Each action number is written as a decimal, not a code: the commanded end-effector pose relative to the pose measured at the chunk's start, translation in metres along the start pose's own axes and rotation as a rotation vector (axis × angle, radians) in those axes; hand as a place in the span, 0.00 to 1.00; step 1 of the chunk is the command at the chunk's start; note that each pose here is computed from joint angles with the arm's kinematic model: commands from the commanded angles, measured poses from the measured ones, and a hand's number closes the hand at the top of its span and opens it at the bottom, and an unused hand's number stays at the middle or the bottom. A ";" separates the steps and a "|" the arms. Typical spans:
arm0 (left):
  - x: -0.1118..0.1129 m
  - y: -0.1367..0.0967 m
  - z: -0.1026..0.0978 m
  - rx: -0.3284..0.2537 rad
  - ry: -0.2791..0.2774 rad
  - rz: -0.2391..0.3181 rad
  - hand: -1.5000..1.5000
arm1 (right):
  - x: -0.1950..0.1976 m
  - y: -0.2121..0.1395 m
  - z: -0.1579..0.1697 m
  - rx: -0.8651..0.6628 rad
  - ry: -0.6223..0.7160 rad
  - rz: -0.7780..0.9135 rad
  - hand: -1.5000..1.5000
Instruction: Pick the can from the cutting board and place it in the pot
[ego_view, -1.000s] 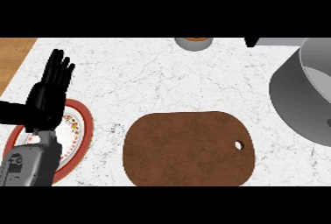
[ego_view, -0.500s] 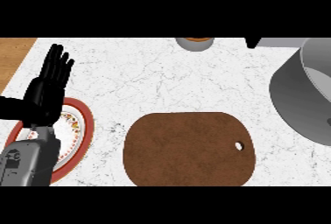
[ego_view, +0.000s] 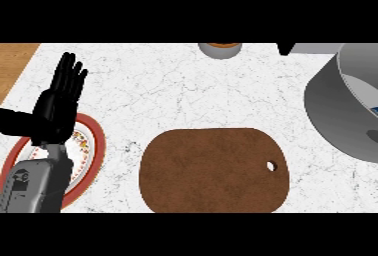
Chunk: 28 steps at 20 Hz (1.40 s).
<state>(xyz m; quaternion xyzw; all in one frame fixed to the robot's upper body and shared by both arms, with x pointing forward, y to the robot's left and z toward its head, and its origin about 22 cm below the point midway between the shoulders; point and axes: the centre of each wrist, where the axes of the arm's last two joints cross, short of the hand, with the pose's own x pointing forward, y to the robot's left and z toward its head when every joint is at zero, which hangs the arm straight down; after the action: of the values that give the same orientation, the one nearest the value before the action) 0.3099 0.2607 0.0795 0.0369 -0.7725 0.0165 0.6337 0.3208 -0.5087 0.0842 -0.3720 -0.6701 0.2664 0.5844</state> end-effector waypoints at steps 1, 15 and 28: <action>0.011 -0.003 -0.007 0.000 -0.022 -0.006 0.50 | 0.007 0.000 -0.011 -0.079 -0.037 -0.208 0.00; 0.009 0.001 0.000 -0.001 -0.021 0.013 0.50 | -0.036 -0.069 0.043 -0.340 0.041 -0.557 0.00; 0.000 0.007 0.005 -0.006 -0.017 -0.004 0.50 | -0.064 -0.115 0.107 -0.429 0.059 -0.589 0.00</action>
<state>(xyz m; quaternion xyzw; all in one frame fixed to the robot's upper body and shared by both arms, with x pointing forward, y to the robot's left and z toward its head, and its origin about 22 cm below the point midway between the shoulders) 0.3063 0.2607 0.0791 0.0359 -0.7758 0.0170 0.6298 0.2142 -0.6089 0.1153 -0.2880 -0.7627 -0.0683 0.5751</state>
